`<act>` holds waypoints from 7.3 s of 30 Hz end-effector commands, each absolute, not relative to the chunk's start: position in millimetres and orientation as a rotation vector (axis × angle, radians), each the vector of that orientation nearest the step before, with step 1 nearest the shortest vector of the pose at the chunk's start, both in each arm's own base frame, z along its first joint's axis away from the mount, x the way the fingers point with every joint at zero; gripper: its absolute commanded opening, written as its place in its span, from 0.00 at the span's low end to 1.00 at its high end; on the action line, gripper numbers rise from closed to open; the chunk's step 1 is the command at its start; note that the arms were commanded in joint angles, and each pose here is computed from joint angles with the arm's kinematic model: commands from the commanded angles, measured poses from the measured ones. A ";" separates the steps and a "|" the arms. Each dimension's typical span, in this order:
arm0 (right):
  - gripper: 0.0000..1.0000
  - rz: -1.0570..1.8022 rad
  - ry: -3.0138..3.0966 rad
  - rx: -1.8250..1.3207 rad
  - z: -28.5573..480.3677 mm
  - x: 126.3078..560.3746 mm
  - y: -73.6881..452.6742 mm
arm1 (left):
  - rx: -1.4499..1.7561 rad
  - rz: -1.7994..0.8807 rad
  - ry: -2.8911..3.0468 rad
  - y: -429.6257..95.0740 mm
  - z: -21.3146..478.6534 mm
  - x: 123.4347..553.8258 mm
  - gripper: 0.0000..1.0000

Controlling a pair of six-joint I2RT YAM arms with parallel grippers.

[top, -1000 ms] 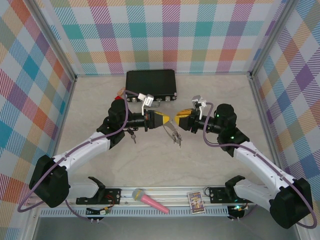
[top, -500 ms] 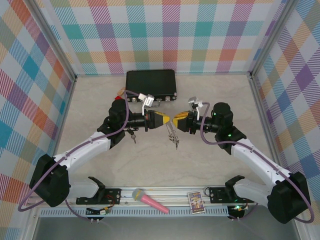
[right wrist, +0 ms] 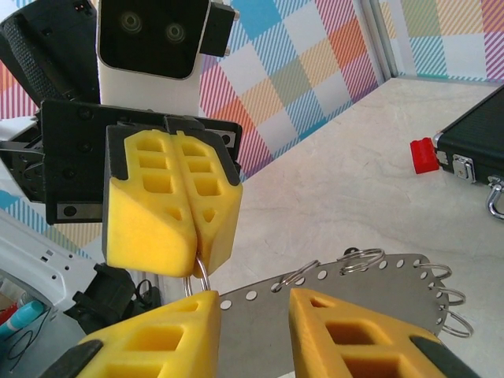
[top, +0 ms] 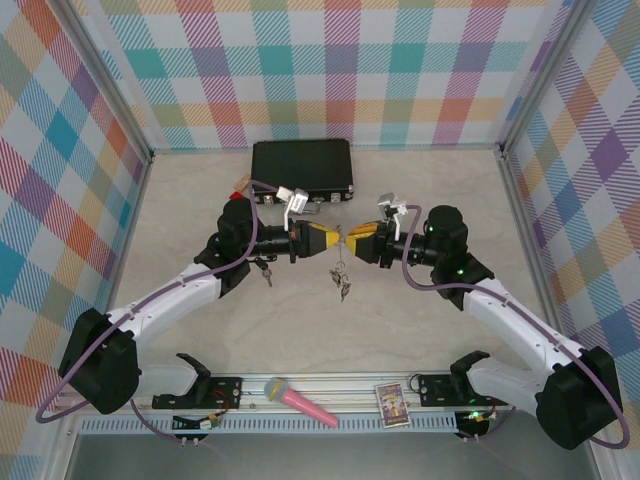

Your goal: Put the keys on the keyring

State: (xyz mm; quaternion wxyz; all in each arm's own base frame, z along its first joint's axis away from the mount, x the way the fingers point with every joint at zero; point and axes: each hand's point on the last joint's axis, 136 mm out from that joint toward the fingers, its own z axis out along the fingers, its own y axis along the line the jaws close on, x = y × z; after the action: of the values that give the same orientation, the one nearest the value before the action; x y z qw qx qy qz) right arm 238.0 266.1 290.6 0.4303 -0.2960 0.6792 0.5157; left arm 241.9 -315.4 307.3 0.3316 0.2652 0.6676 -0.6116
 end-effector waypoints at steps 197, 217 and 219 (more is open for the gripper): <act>0.28 1.527 2.213 -0.417 128.7 335.4 398.6 | 0.361 -0.715 1.893 -180.1 318.3 233.6 0.00; 0.26 1.489 2.562 -0.568 32.6 293.0 511.3 | 0.241 -0.595 1.878 -132.2 330.4 207.1 0.00; 0.27 1.450 2.598 -0.551 24.0 294.3 508.5 | 0.247 -0.601 1.879 -133.3 330.1 206.5 0.00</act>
State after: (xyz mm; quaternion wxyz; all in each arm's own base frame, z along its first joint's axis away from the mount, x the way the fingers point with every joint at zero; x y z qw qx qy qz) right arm 294.3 515.1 43.1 0.0771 -0.1962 0.8328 0.5119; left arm 210.4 -137.8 310.0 0.5250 0.1093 0.8069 -0.2479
